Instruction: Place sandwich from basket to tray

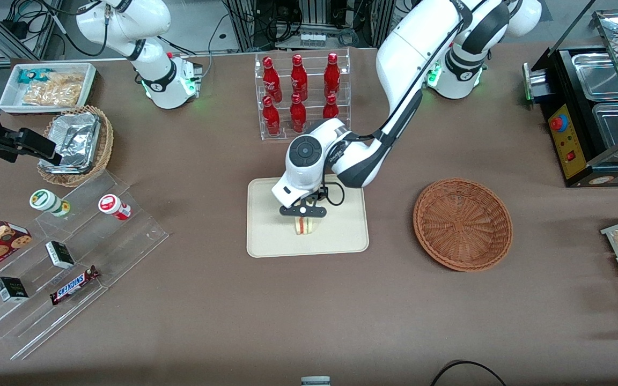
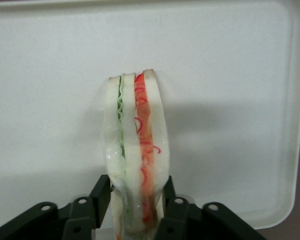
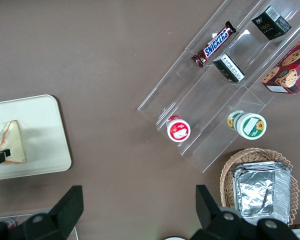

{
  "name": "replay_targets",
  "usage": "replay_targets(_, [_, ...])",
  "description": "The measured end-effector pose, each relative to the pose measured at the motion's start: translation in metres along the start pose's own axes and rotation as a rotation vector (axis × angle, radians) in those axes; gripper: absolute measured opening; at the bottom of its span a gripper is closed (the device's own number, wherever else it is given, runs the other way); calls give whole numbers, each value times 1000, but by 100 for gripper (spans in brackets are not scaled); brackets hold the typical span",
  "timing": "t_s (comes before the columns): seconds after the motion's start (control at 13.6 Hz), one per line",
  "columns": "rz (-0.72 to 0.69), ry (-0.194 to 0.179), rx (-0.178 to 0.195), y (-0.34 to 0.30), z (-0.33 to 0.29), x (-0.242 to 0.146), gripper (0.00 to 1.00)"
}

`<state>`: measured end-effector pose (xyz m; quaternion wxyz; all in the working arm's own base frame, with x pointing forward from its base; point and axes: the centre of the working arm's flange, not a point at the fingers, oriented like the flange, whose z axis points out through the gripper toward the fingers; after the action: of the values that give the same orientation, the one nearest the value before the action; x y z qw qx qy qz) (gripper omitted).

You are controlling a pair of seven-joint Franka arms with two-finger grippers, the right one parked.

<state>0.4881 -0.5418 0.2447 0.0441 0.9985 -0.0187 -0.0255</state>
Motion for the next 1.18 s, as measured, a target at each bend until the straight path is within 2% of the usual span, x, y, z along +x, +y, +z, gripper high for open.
replay_targets(0.15, [-22,34,-23,3,-32,5,78])
replay_targets(0.29, [-85,49,-12,-5,-86,9,98])
replay_targets(0.59, [-262,54,60,-87,-224,29,100])
replay_targets(0.81, [-384,65,88,-177,-301,44,100])
replay_targets(1.18, [-315,16,144,-304,-339,40,100])
